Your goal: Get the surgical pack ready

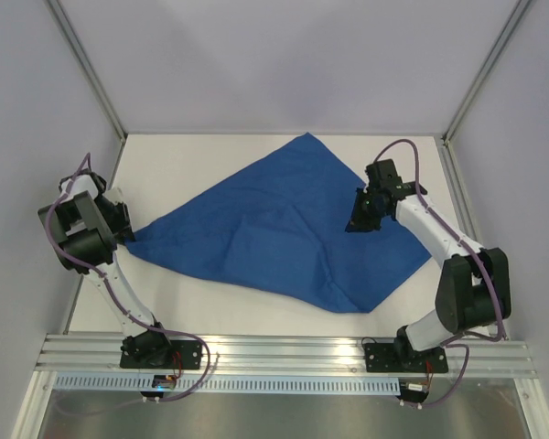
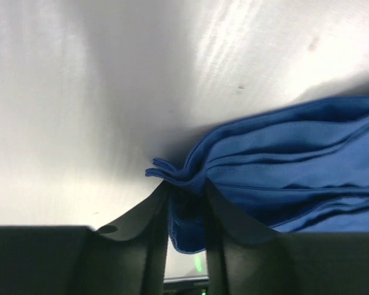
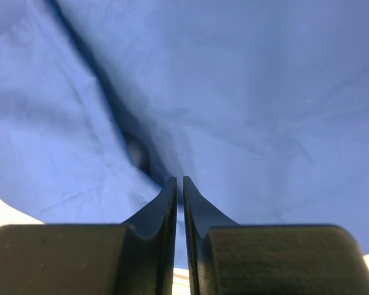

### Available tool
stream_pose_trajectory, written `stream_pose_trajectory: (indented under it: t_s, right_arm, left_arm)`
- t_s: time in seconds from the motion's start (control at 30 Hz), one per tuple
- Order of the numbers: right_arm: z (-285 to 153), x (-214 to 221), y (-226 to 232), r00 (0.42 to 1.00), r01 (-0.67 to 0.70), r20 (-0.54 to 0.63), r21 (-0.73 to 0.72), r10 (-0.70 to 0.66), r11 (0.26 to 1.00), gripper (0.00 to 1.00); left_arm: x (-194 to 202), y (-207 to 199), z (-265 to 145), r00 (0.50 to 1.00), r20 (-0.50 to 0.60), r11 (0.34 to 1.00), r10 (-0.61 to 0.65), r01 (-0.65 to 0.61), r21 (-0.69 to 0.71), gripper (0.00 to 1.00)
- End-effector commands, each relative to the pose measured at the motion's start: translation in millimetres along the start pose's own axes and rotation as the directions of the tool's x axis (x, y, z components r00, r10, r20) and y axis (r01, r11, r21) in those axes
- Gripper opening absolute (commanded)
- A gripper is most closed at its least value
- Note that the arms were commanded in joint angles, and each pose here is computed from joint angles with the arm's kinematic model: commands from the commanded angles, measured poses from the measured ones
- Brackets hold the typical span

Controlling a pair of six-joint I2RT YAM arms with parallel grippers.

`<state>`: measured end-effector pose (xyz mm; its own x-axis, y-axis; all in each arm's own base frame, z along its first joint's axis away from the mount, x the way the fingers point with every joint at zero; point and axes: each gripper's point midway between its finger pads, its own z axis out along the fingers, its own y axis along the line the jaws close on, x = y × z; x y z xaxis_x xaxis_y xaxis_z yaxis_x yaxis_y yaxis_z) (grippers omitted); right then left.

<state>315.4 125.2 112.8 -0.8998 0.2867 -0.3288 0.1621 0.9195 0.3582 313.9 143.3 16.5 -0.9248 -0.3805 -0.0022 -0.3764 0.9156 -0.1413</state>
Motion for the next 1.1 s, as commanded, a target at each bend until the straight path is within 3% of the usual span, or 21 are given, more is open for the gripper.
stream_pose_trajectory:
  t_s: [0.0,0.1,0.27,0.43,0.7,0.9,0.97,1.03,1.07]
  right_arm:
    - [3,0,24,0.998,0.052,-0.018,-0.077,-0.053,0.996,0.10]
    - [14,11,33,0.996,0.059,-0.054,-0.109,-0.066,0.992,0.13]
    - [29,23,41,0.990,0.075,-0.103,-0.148,-0.091,0.986,0.16]
    - [42,28,52,0.983,0.092,-0.136,-0.205,-0.121,0.975,0.17]
    - [57,42,54,0.969,0.118,-0.184,-0.233,-0.163,0.965,0.20]
    - [65,44,50,0.968,0.126,-0.184,-0.225,-0.169,0.966,0.17]
    - [67,46,50,0.969,0.116,-0.185,-0.234,-0.162,0.965,0.17]
    - [68,47,51,0.972,0.101,-0.185,-0.237,-0.147,0.966,0.17]
    - [68,48,52,0.972,0.098,-0.183,-0.242,-0.144,0.965,0.17]
  left_arm:
    - [-11,-22,2,0.998,0.048,0.990,0.032,-0.038,0.135,0.31]
    - [-11,-28,-6,0.996,0.074,0.983,0.059,-0.071,0.169,0.00]
    - [-10,-46,-36,0.984,0.144,0.963,0.103,-0.134,0.234,0.00]
    - [-4,-82,-84,0.943,0.258,0.921,0.211,-0.280,0.269,0.00]
    - [32,-176,-148,0.818,0.390,0.776,0.423,-0.550,0.310,0.00]
    - [90,-266,-178,0.621,0.458,0.520,0.636,-0.783,0.340,0.00]
    - [118,-297,-180,0.542,0.462,0.409,0.702,-0.838,0.361,0.00]
    - [137,-315,-178,0.500,0.458,0.340,0.735,-0.856,0.389,0.00]
    - [155,-331,-174,0.450,0.450,0.275,0.771,-0.874,0.401,0.00]
